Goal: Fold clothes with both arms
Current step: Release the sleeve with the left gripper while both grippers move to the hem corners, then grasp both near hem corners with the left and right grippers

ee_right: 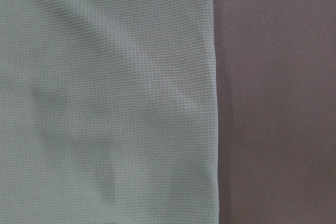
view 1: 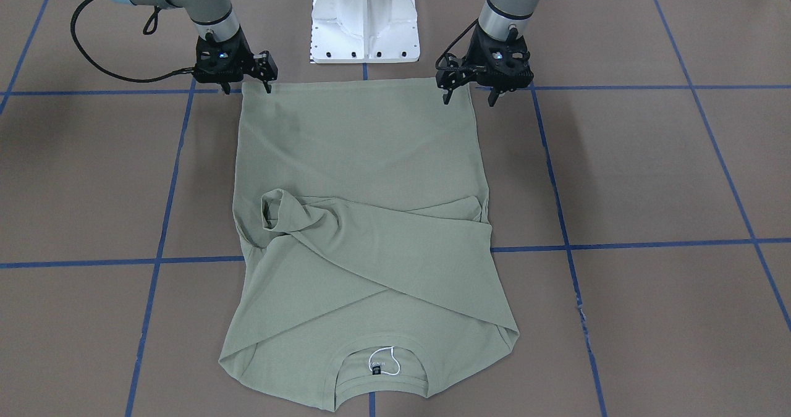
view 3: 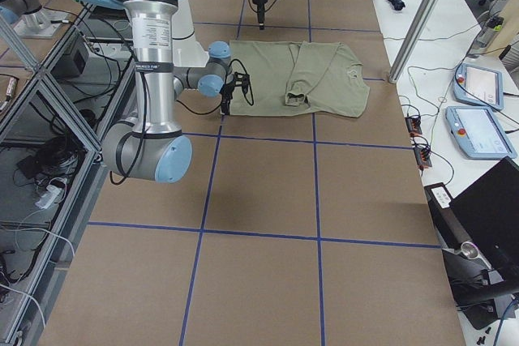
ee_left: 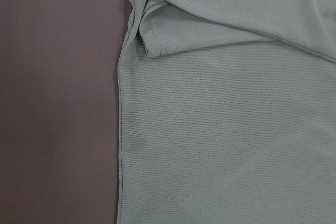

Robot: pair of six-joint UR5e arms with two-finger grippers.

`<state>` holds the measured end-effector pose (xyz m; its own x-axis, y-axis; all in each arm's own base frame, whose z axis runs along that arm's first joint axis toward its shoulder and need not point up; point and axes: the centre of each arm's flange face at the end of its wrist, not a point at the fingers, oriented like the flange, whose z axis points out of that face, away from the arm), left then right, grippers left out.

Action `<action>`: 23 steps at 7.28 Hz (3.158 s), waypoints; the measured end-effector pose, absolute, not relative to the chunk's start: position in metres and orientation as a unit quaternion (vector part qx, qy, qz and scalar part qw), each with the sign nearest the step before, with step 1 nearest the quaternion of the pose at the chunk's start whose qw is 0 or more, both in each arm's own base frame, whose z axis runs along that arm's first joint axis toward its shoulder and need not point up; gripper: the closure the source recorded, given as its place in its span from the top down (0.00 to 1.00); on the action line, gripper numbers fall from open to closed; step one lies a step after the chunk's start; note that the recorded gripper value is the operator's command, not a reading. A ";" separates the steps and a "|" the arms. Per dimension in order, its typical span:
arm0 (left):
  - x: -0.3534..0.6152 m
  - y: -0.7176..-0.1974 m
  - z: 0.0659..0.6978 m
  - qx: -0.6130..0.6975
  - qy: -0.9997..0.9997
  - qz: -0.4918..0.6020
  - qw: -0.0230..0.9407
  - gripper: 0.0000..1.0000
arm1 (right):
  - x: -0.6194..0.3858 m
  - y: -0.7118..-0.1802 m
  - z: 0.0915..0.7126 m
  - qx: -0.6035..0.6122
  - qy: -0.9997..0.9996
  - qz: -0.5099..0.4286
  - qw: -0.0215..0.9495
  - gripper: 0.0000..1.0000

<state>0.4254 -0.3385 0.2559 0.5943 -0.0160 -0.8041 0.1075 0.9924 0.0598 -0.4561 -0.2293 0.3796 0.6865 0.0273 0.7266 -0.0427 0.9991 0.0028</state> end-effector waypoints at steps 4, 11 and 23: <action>0.426 -0.338 0.257 0.050 0.448 -0.035 0.892 1.00 | -0.463 -0.229 0.388 0.004 -0.388 0.017 0.922 0.63; 0.428 -0.338 0.258 0.048 0.447 -0.035 0.892 1.00 | -0.462 -0.227 0.389 -0.008 -0.391 0.013 0.920 0.00; 0.503 -0.225 0.330 -0.046 0.402 -0.094 0.910 0.89 | -0.452 -0.227 0.366 0.000 -0.413 0.013 0.911 0.00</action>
<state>0.5028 -0.2247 0.3296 0.6597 -0.2072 -0.7224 0.1340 0.9783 -0.1583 -0.4523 -0.2266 0.3658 0.6588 0.0243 0.7520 -0.0242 0.9996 -0.0111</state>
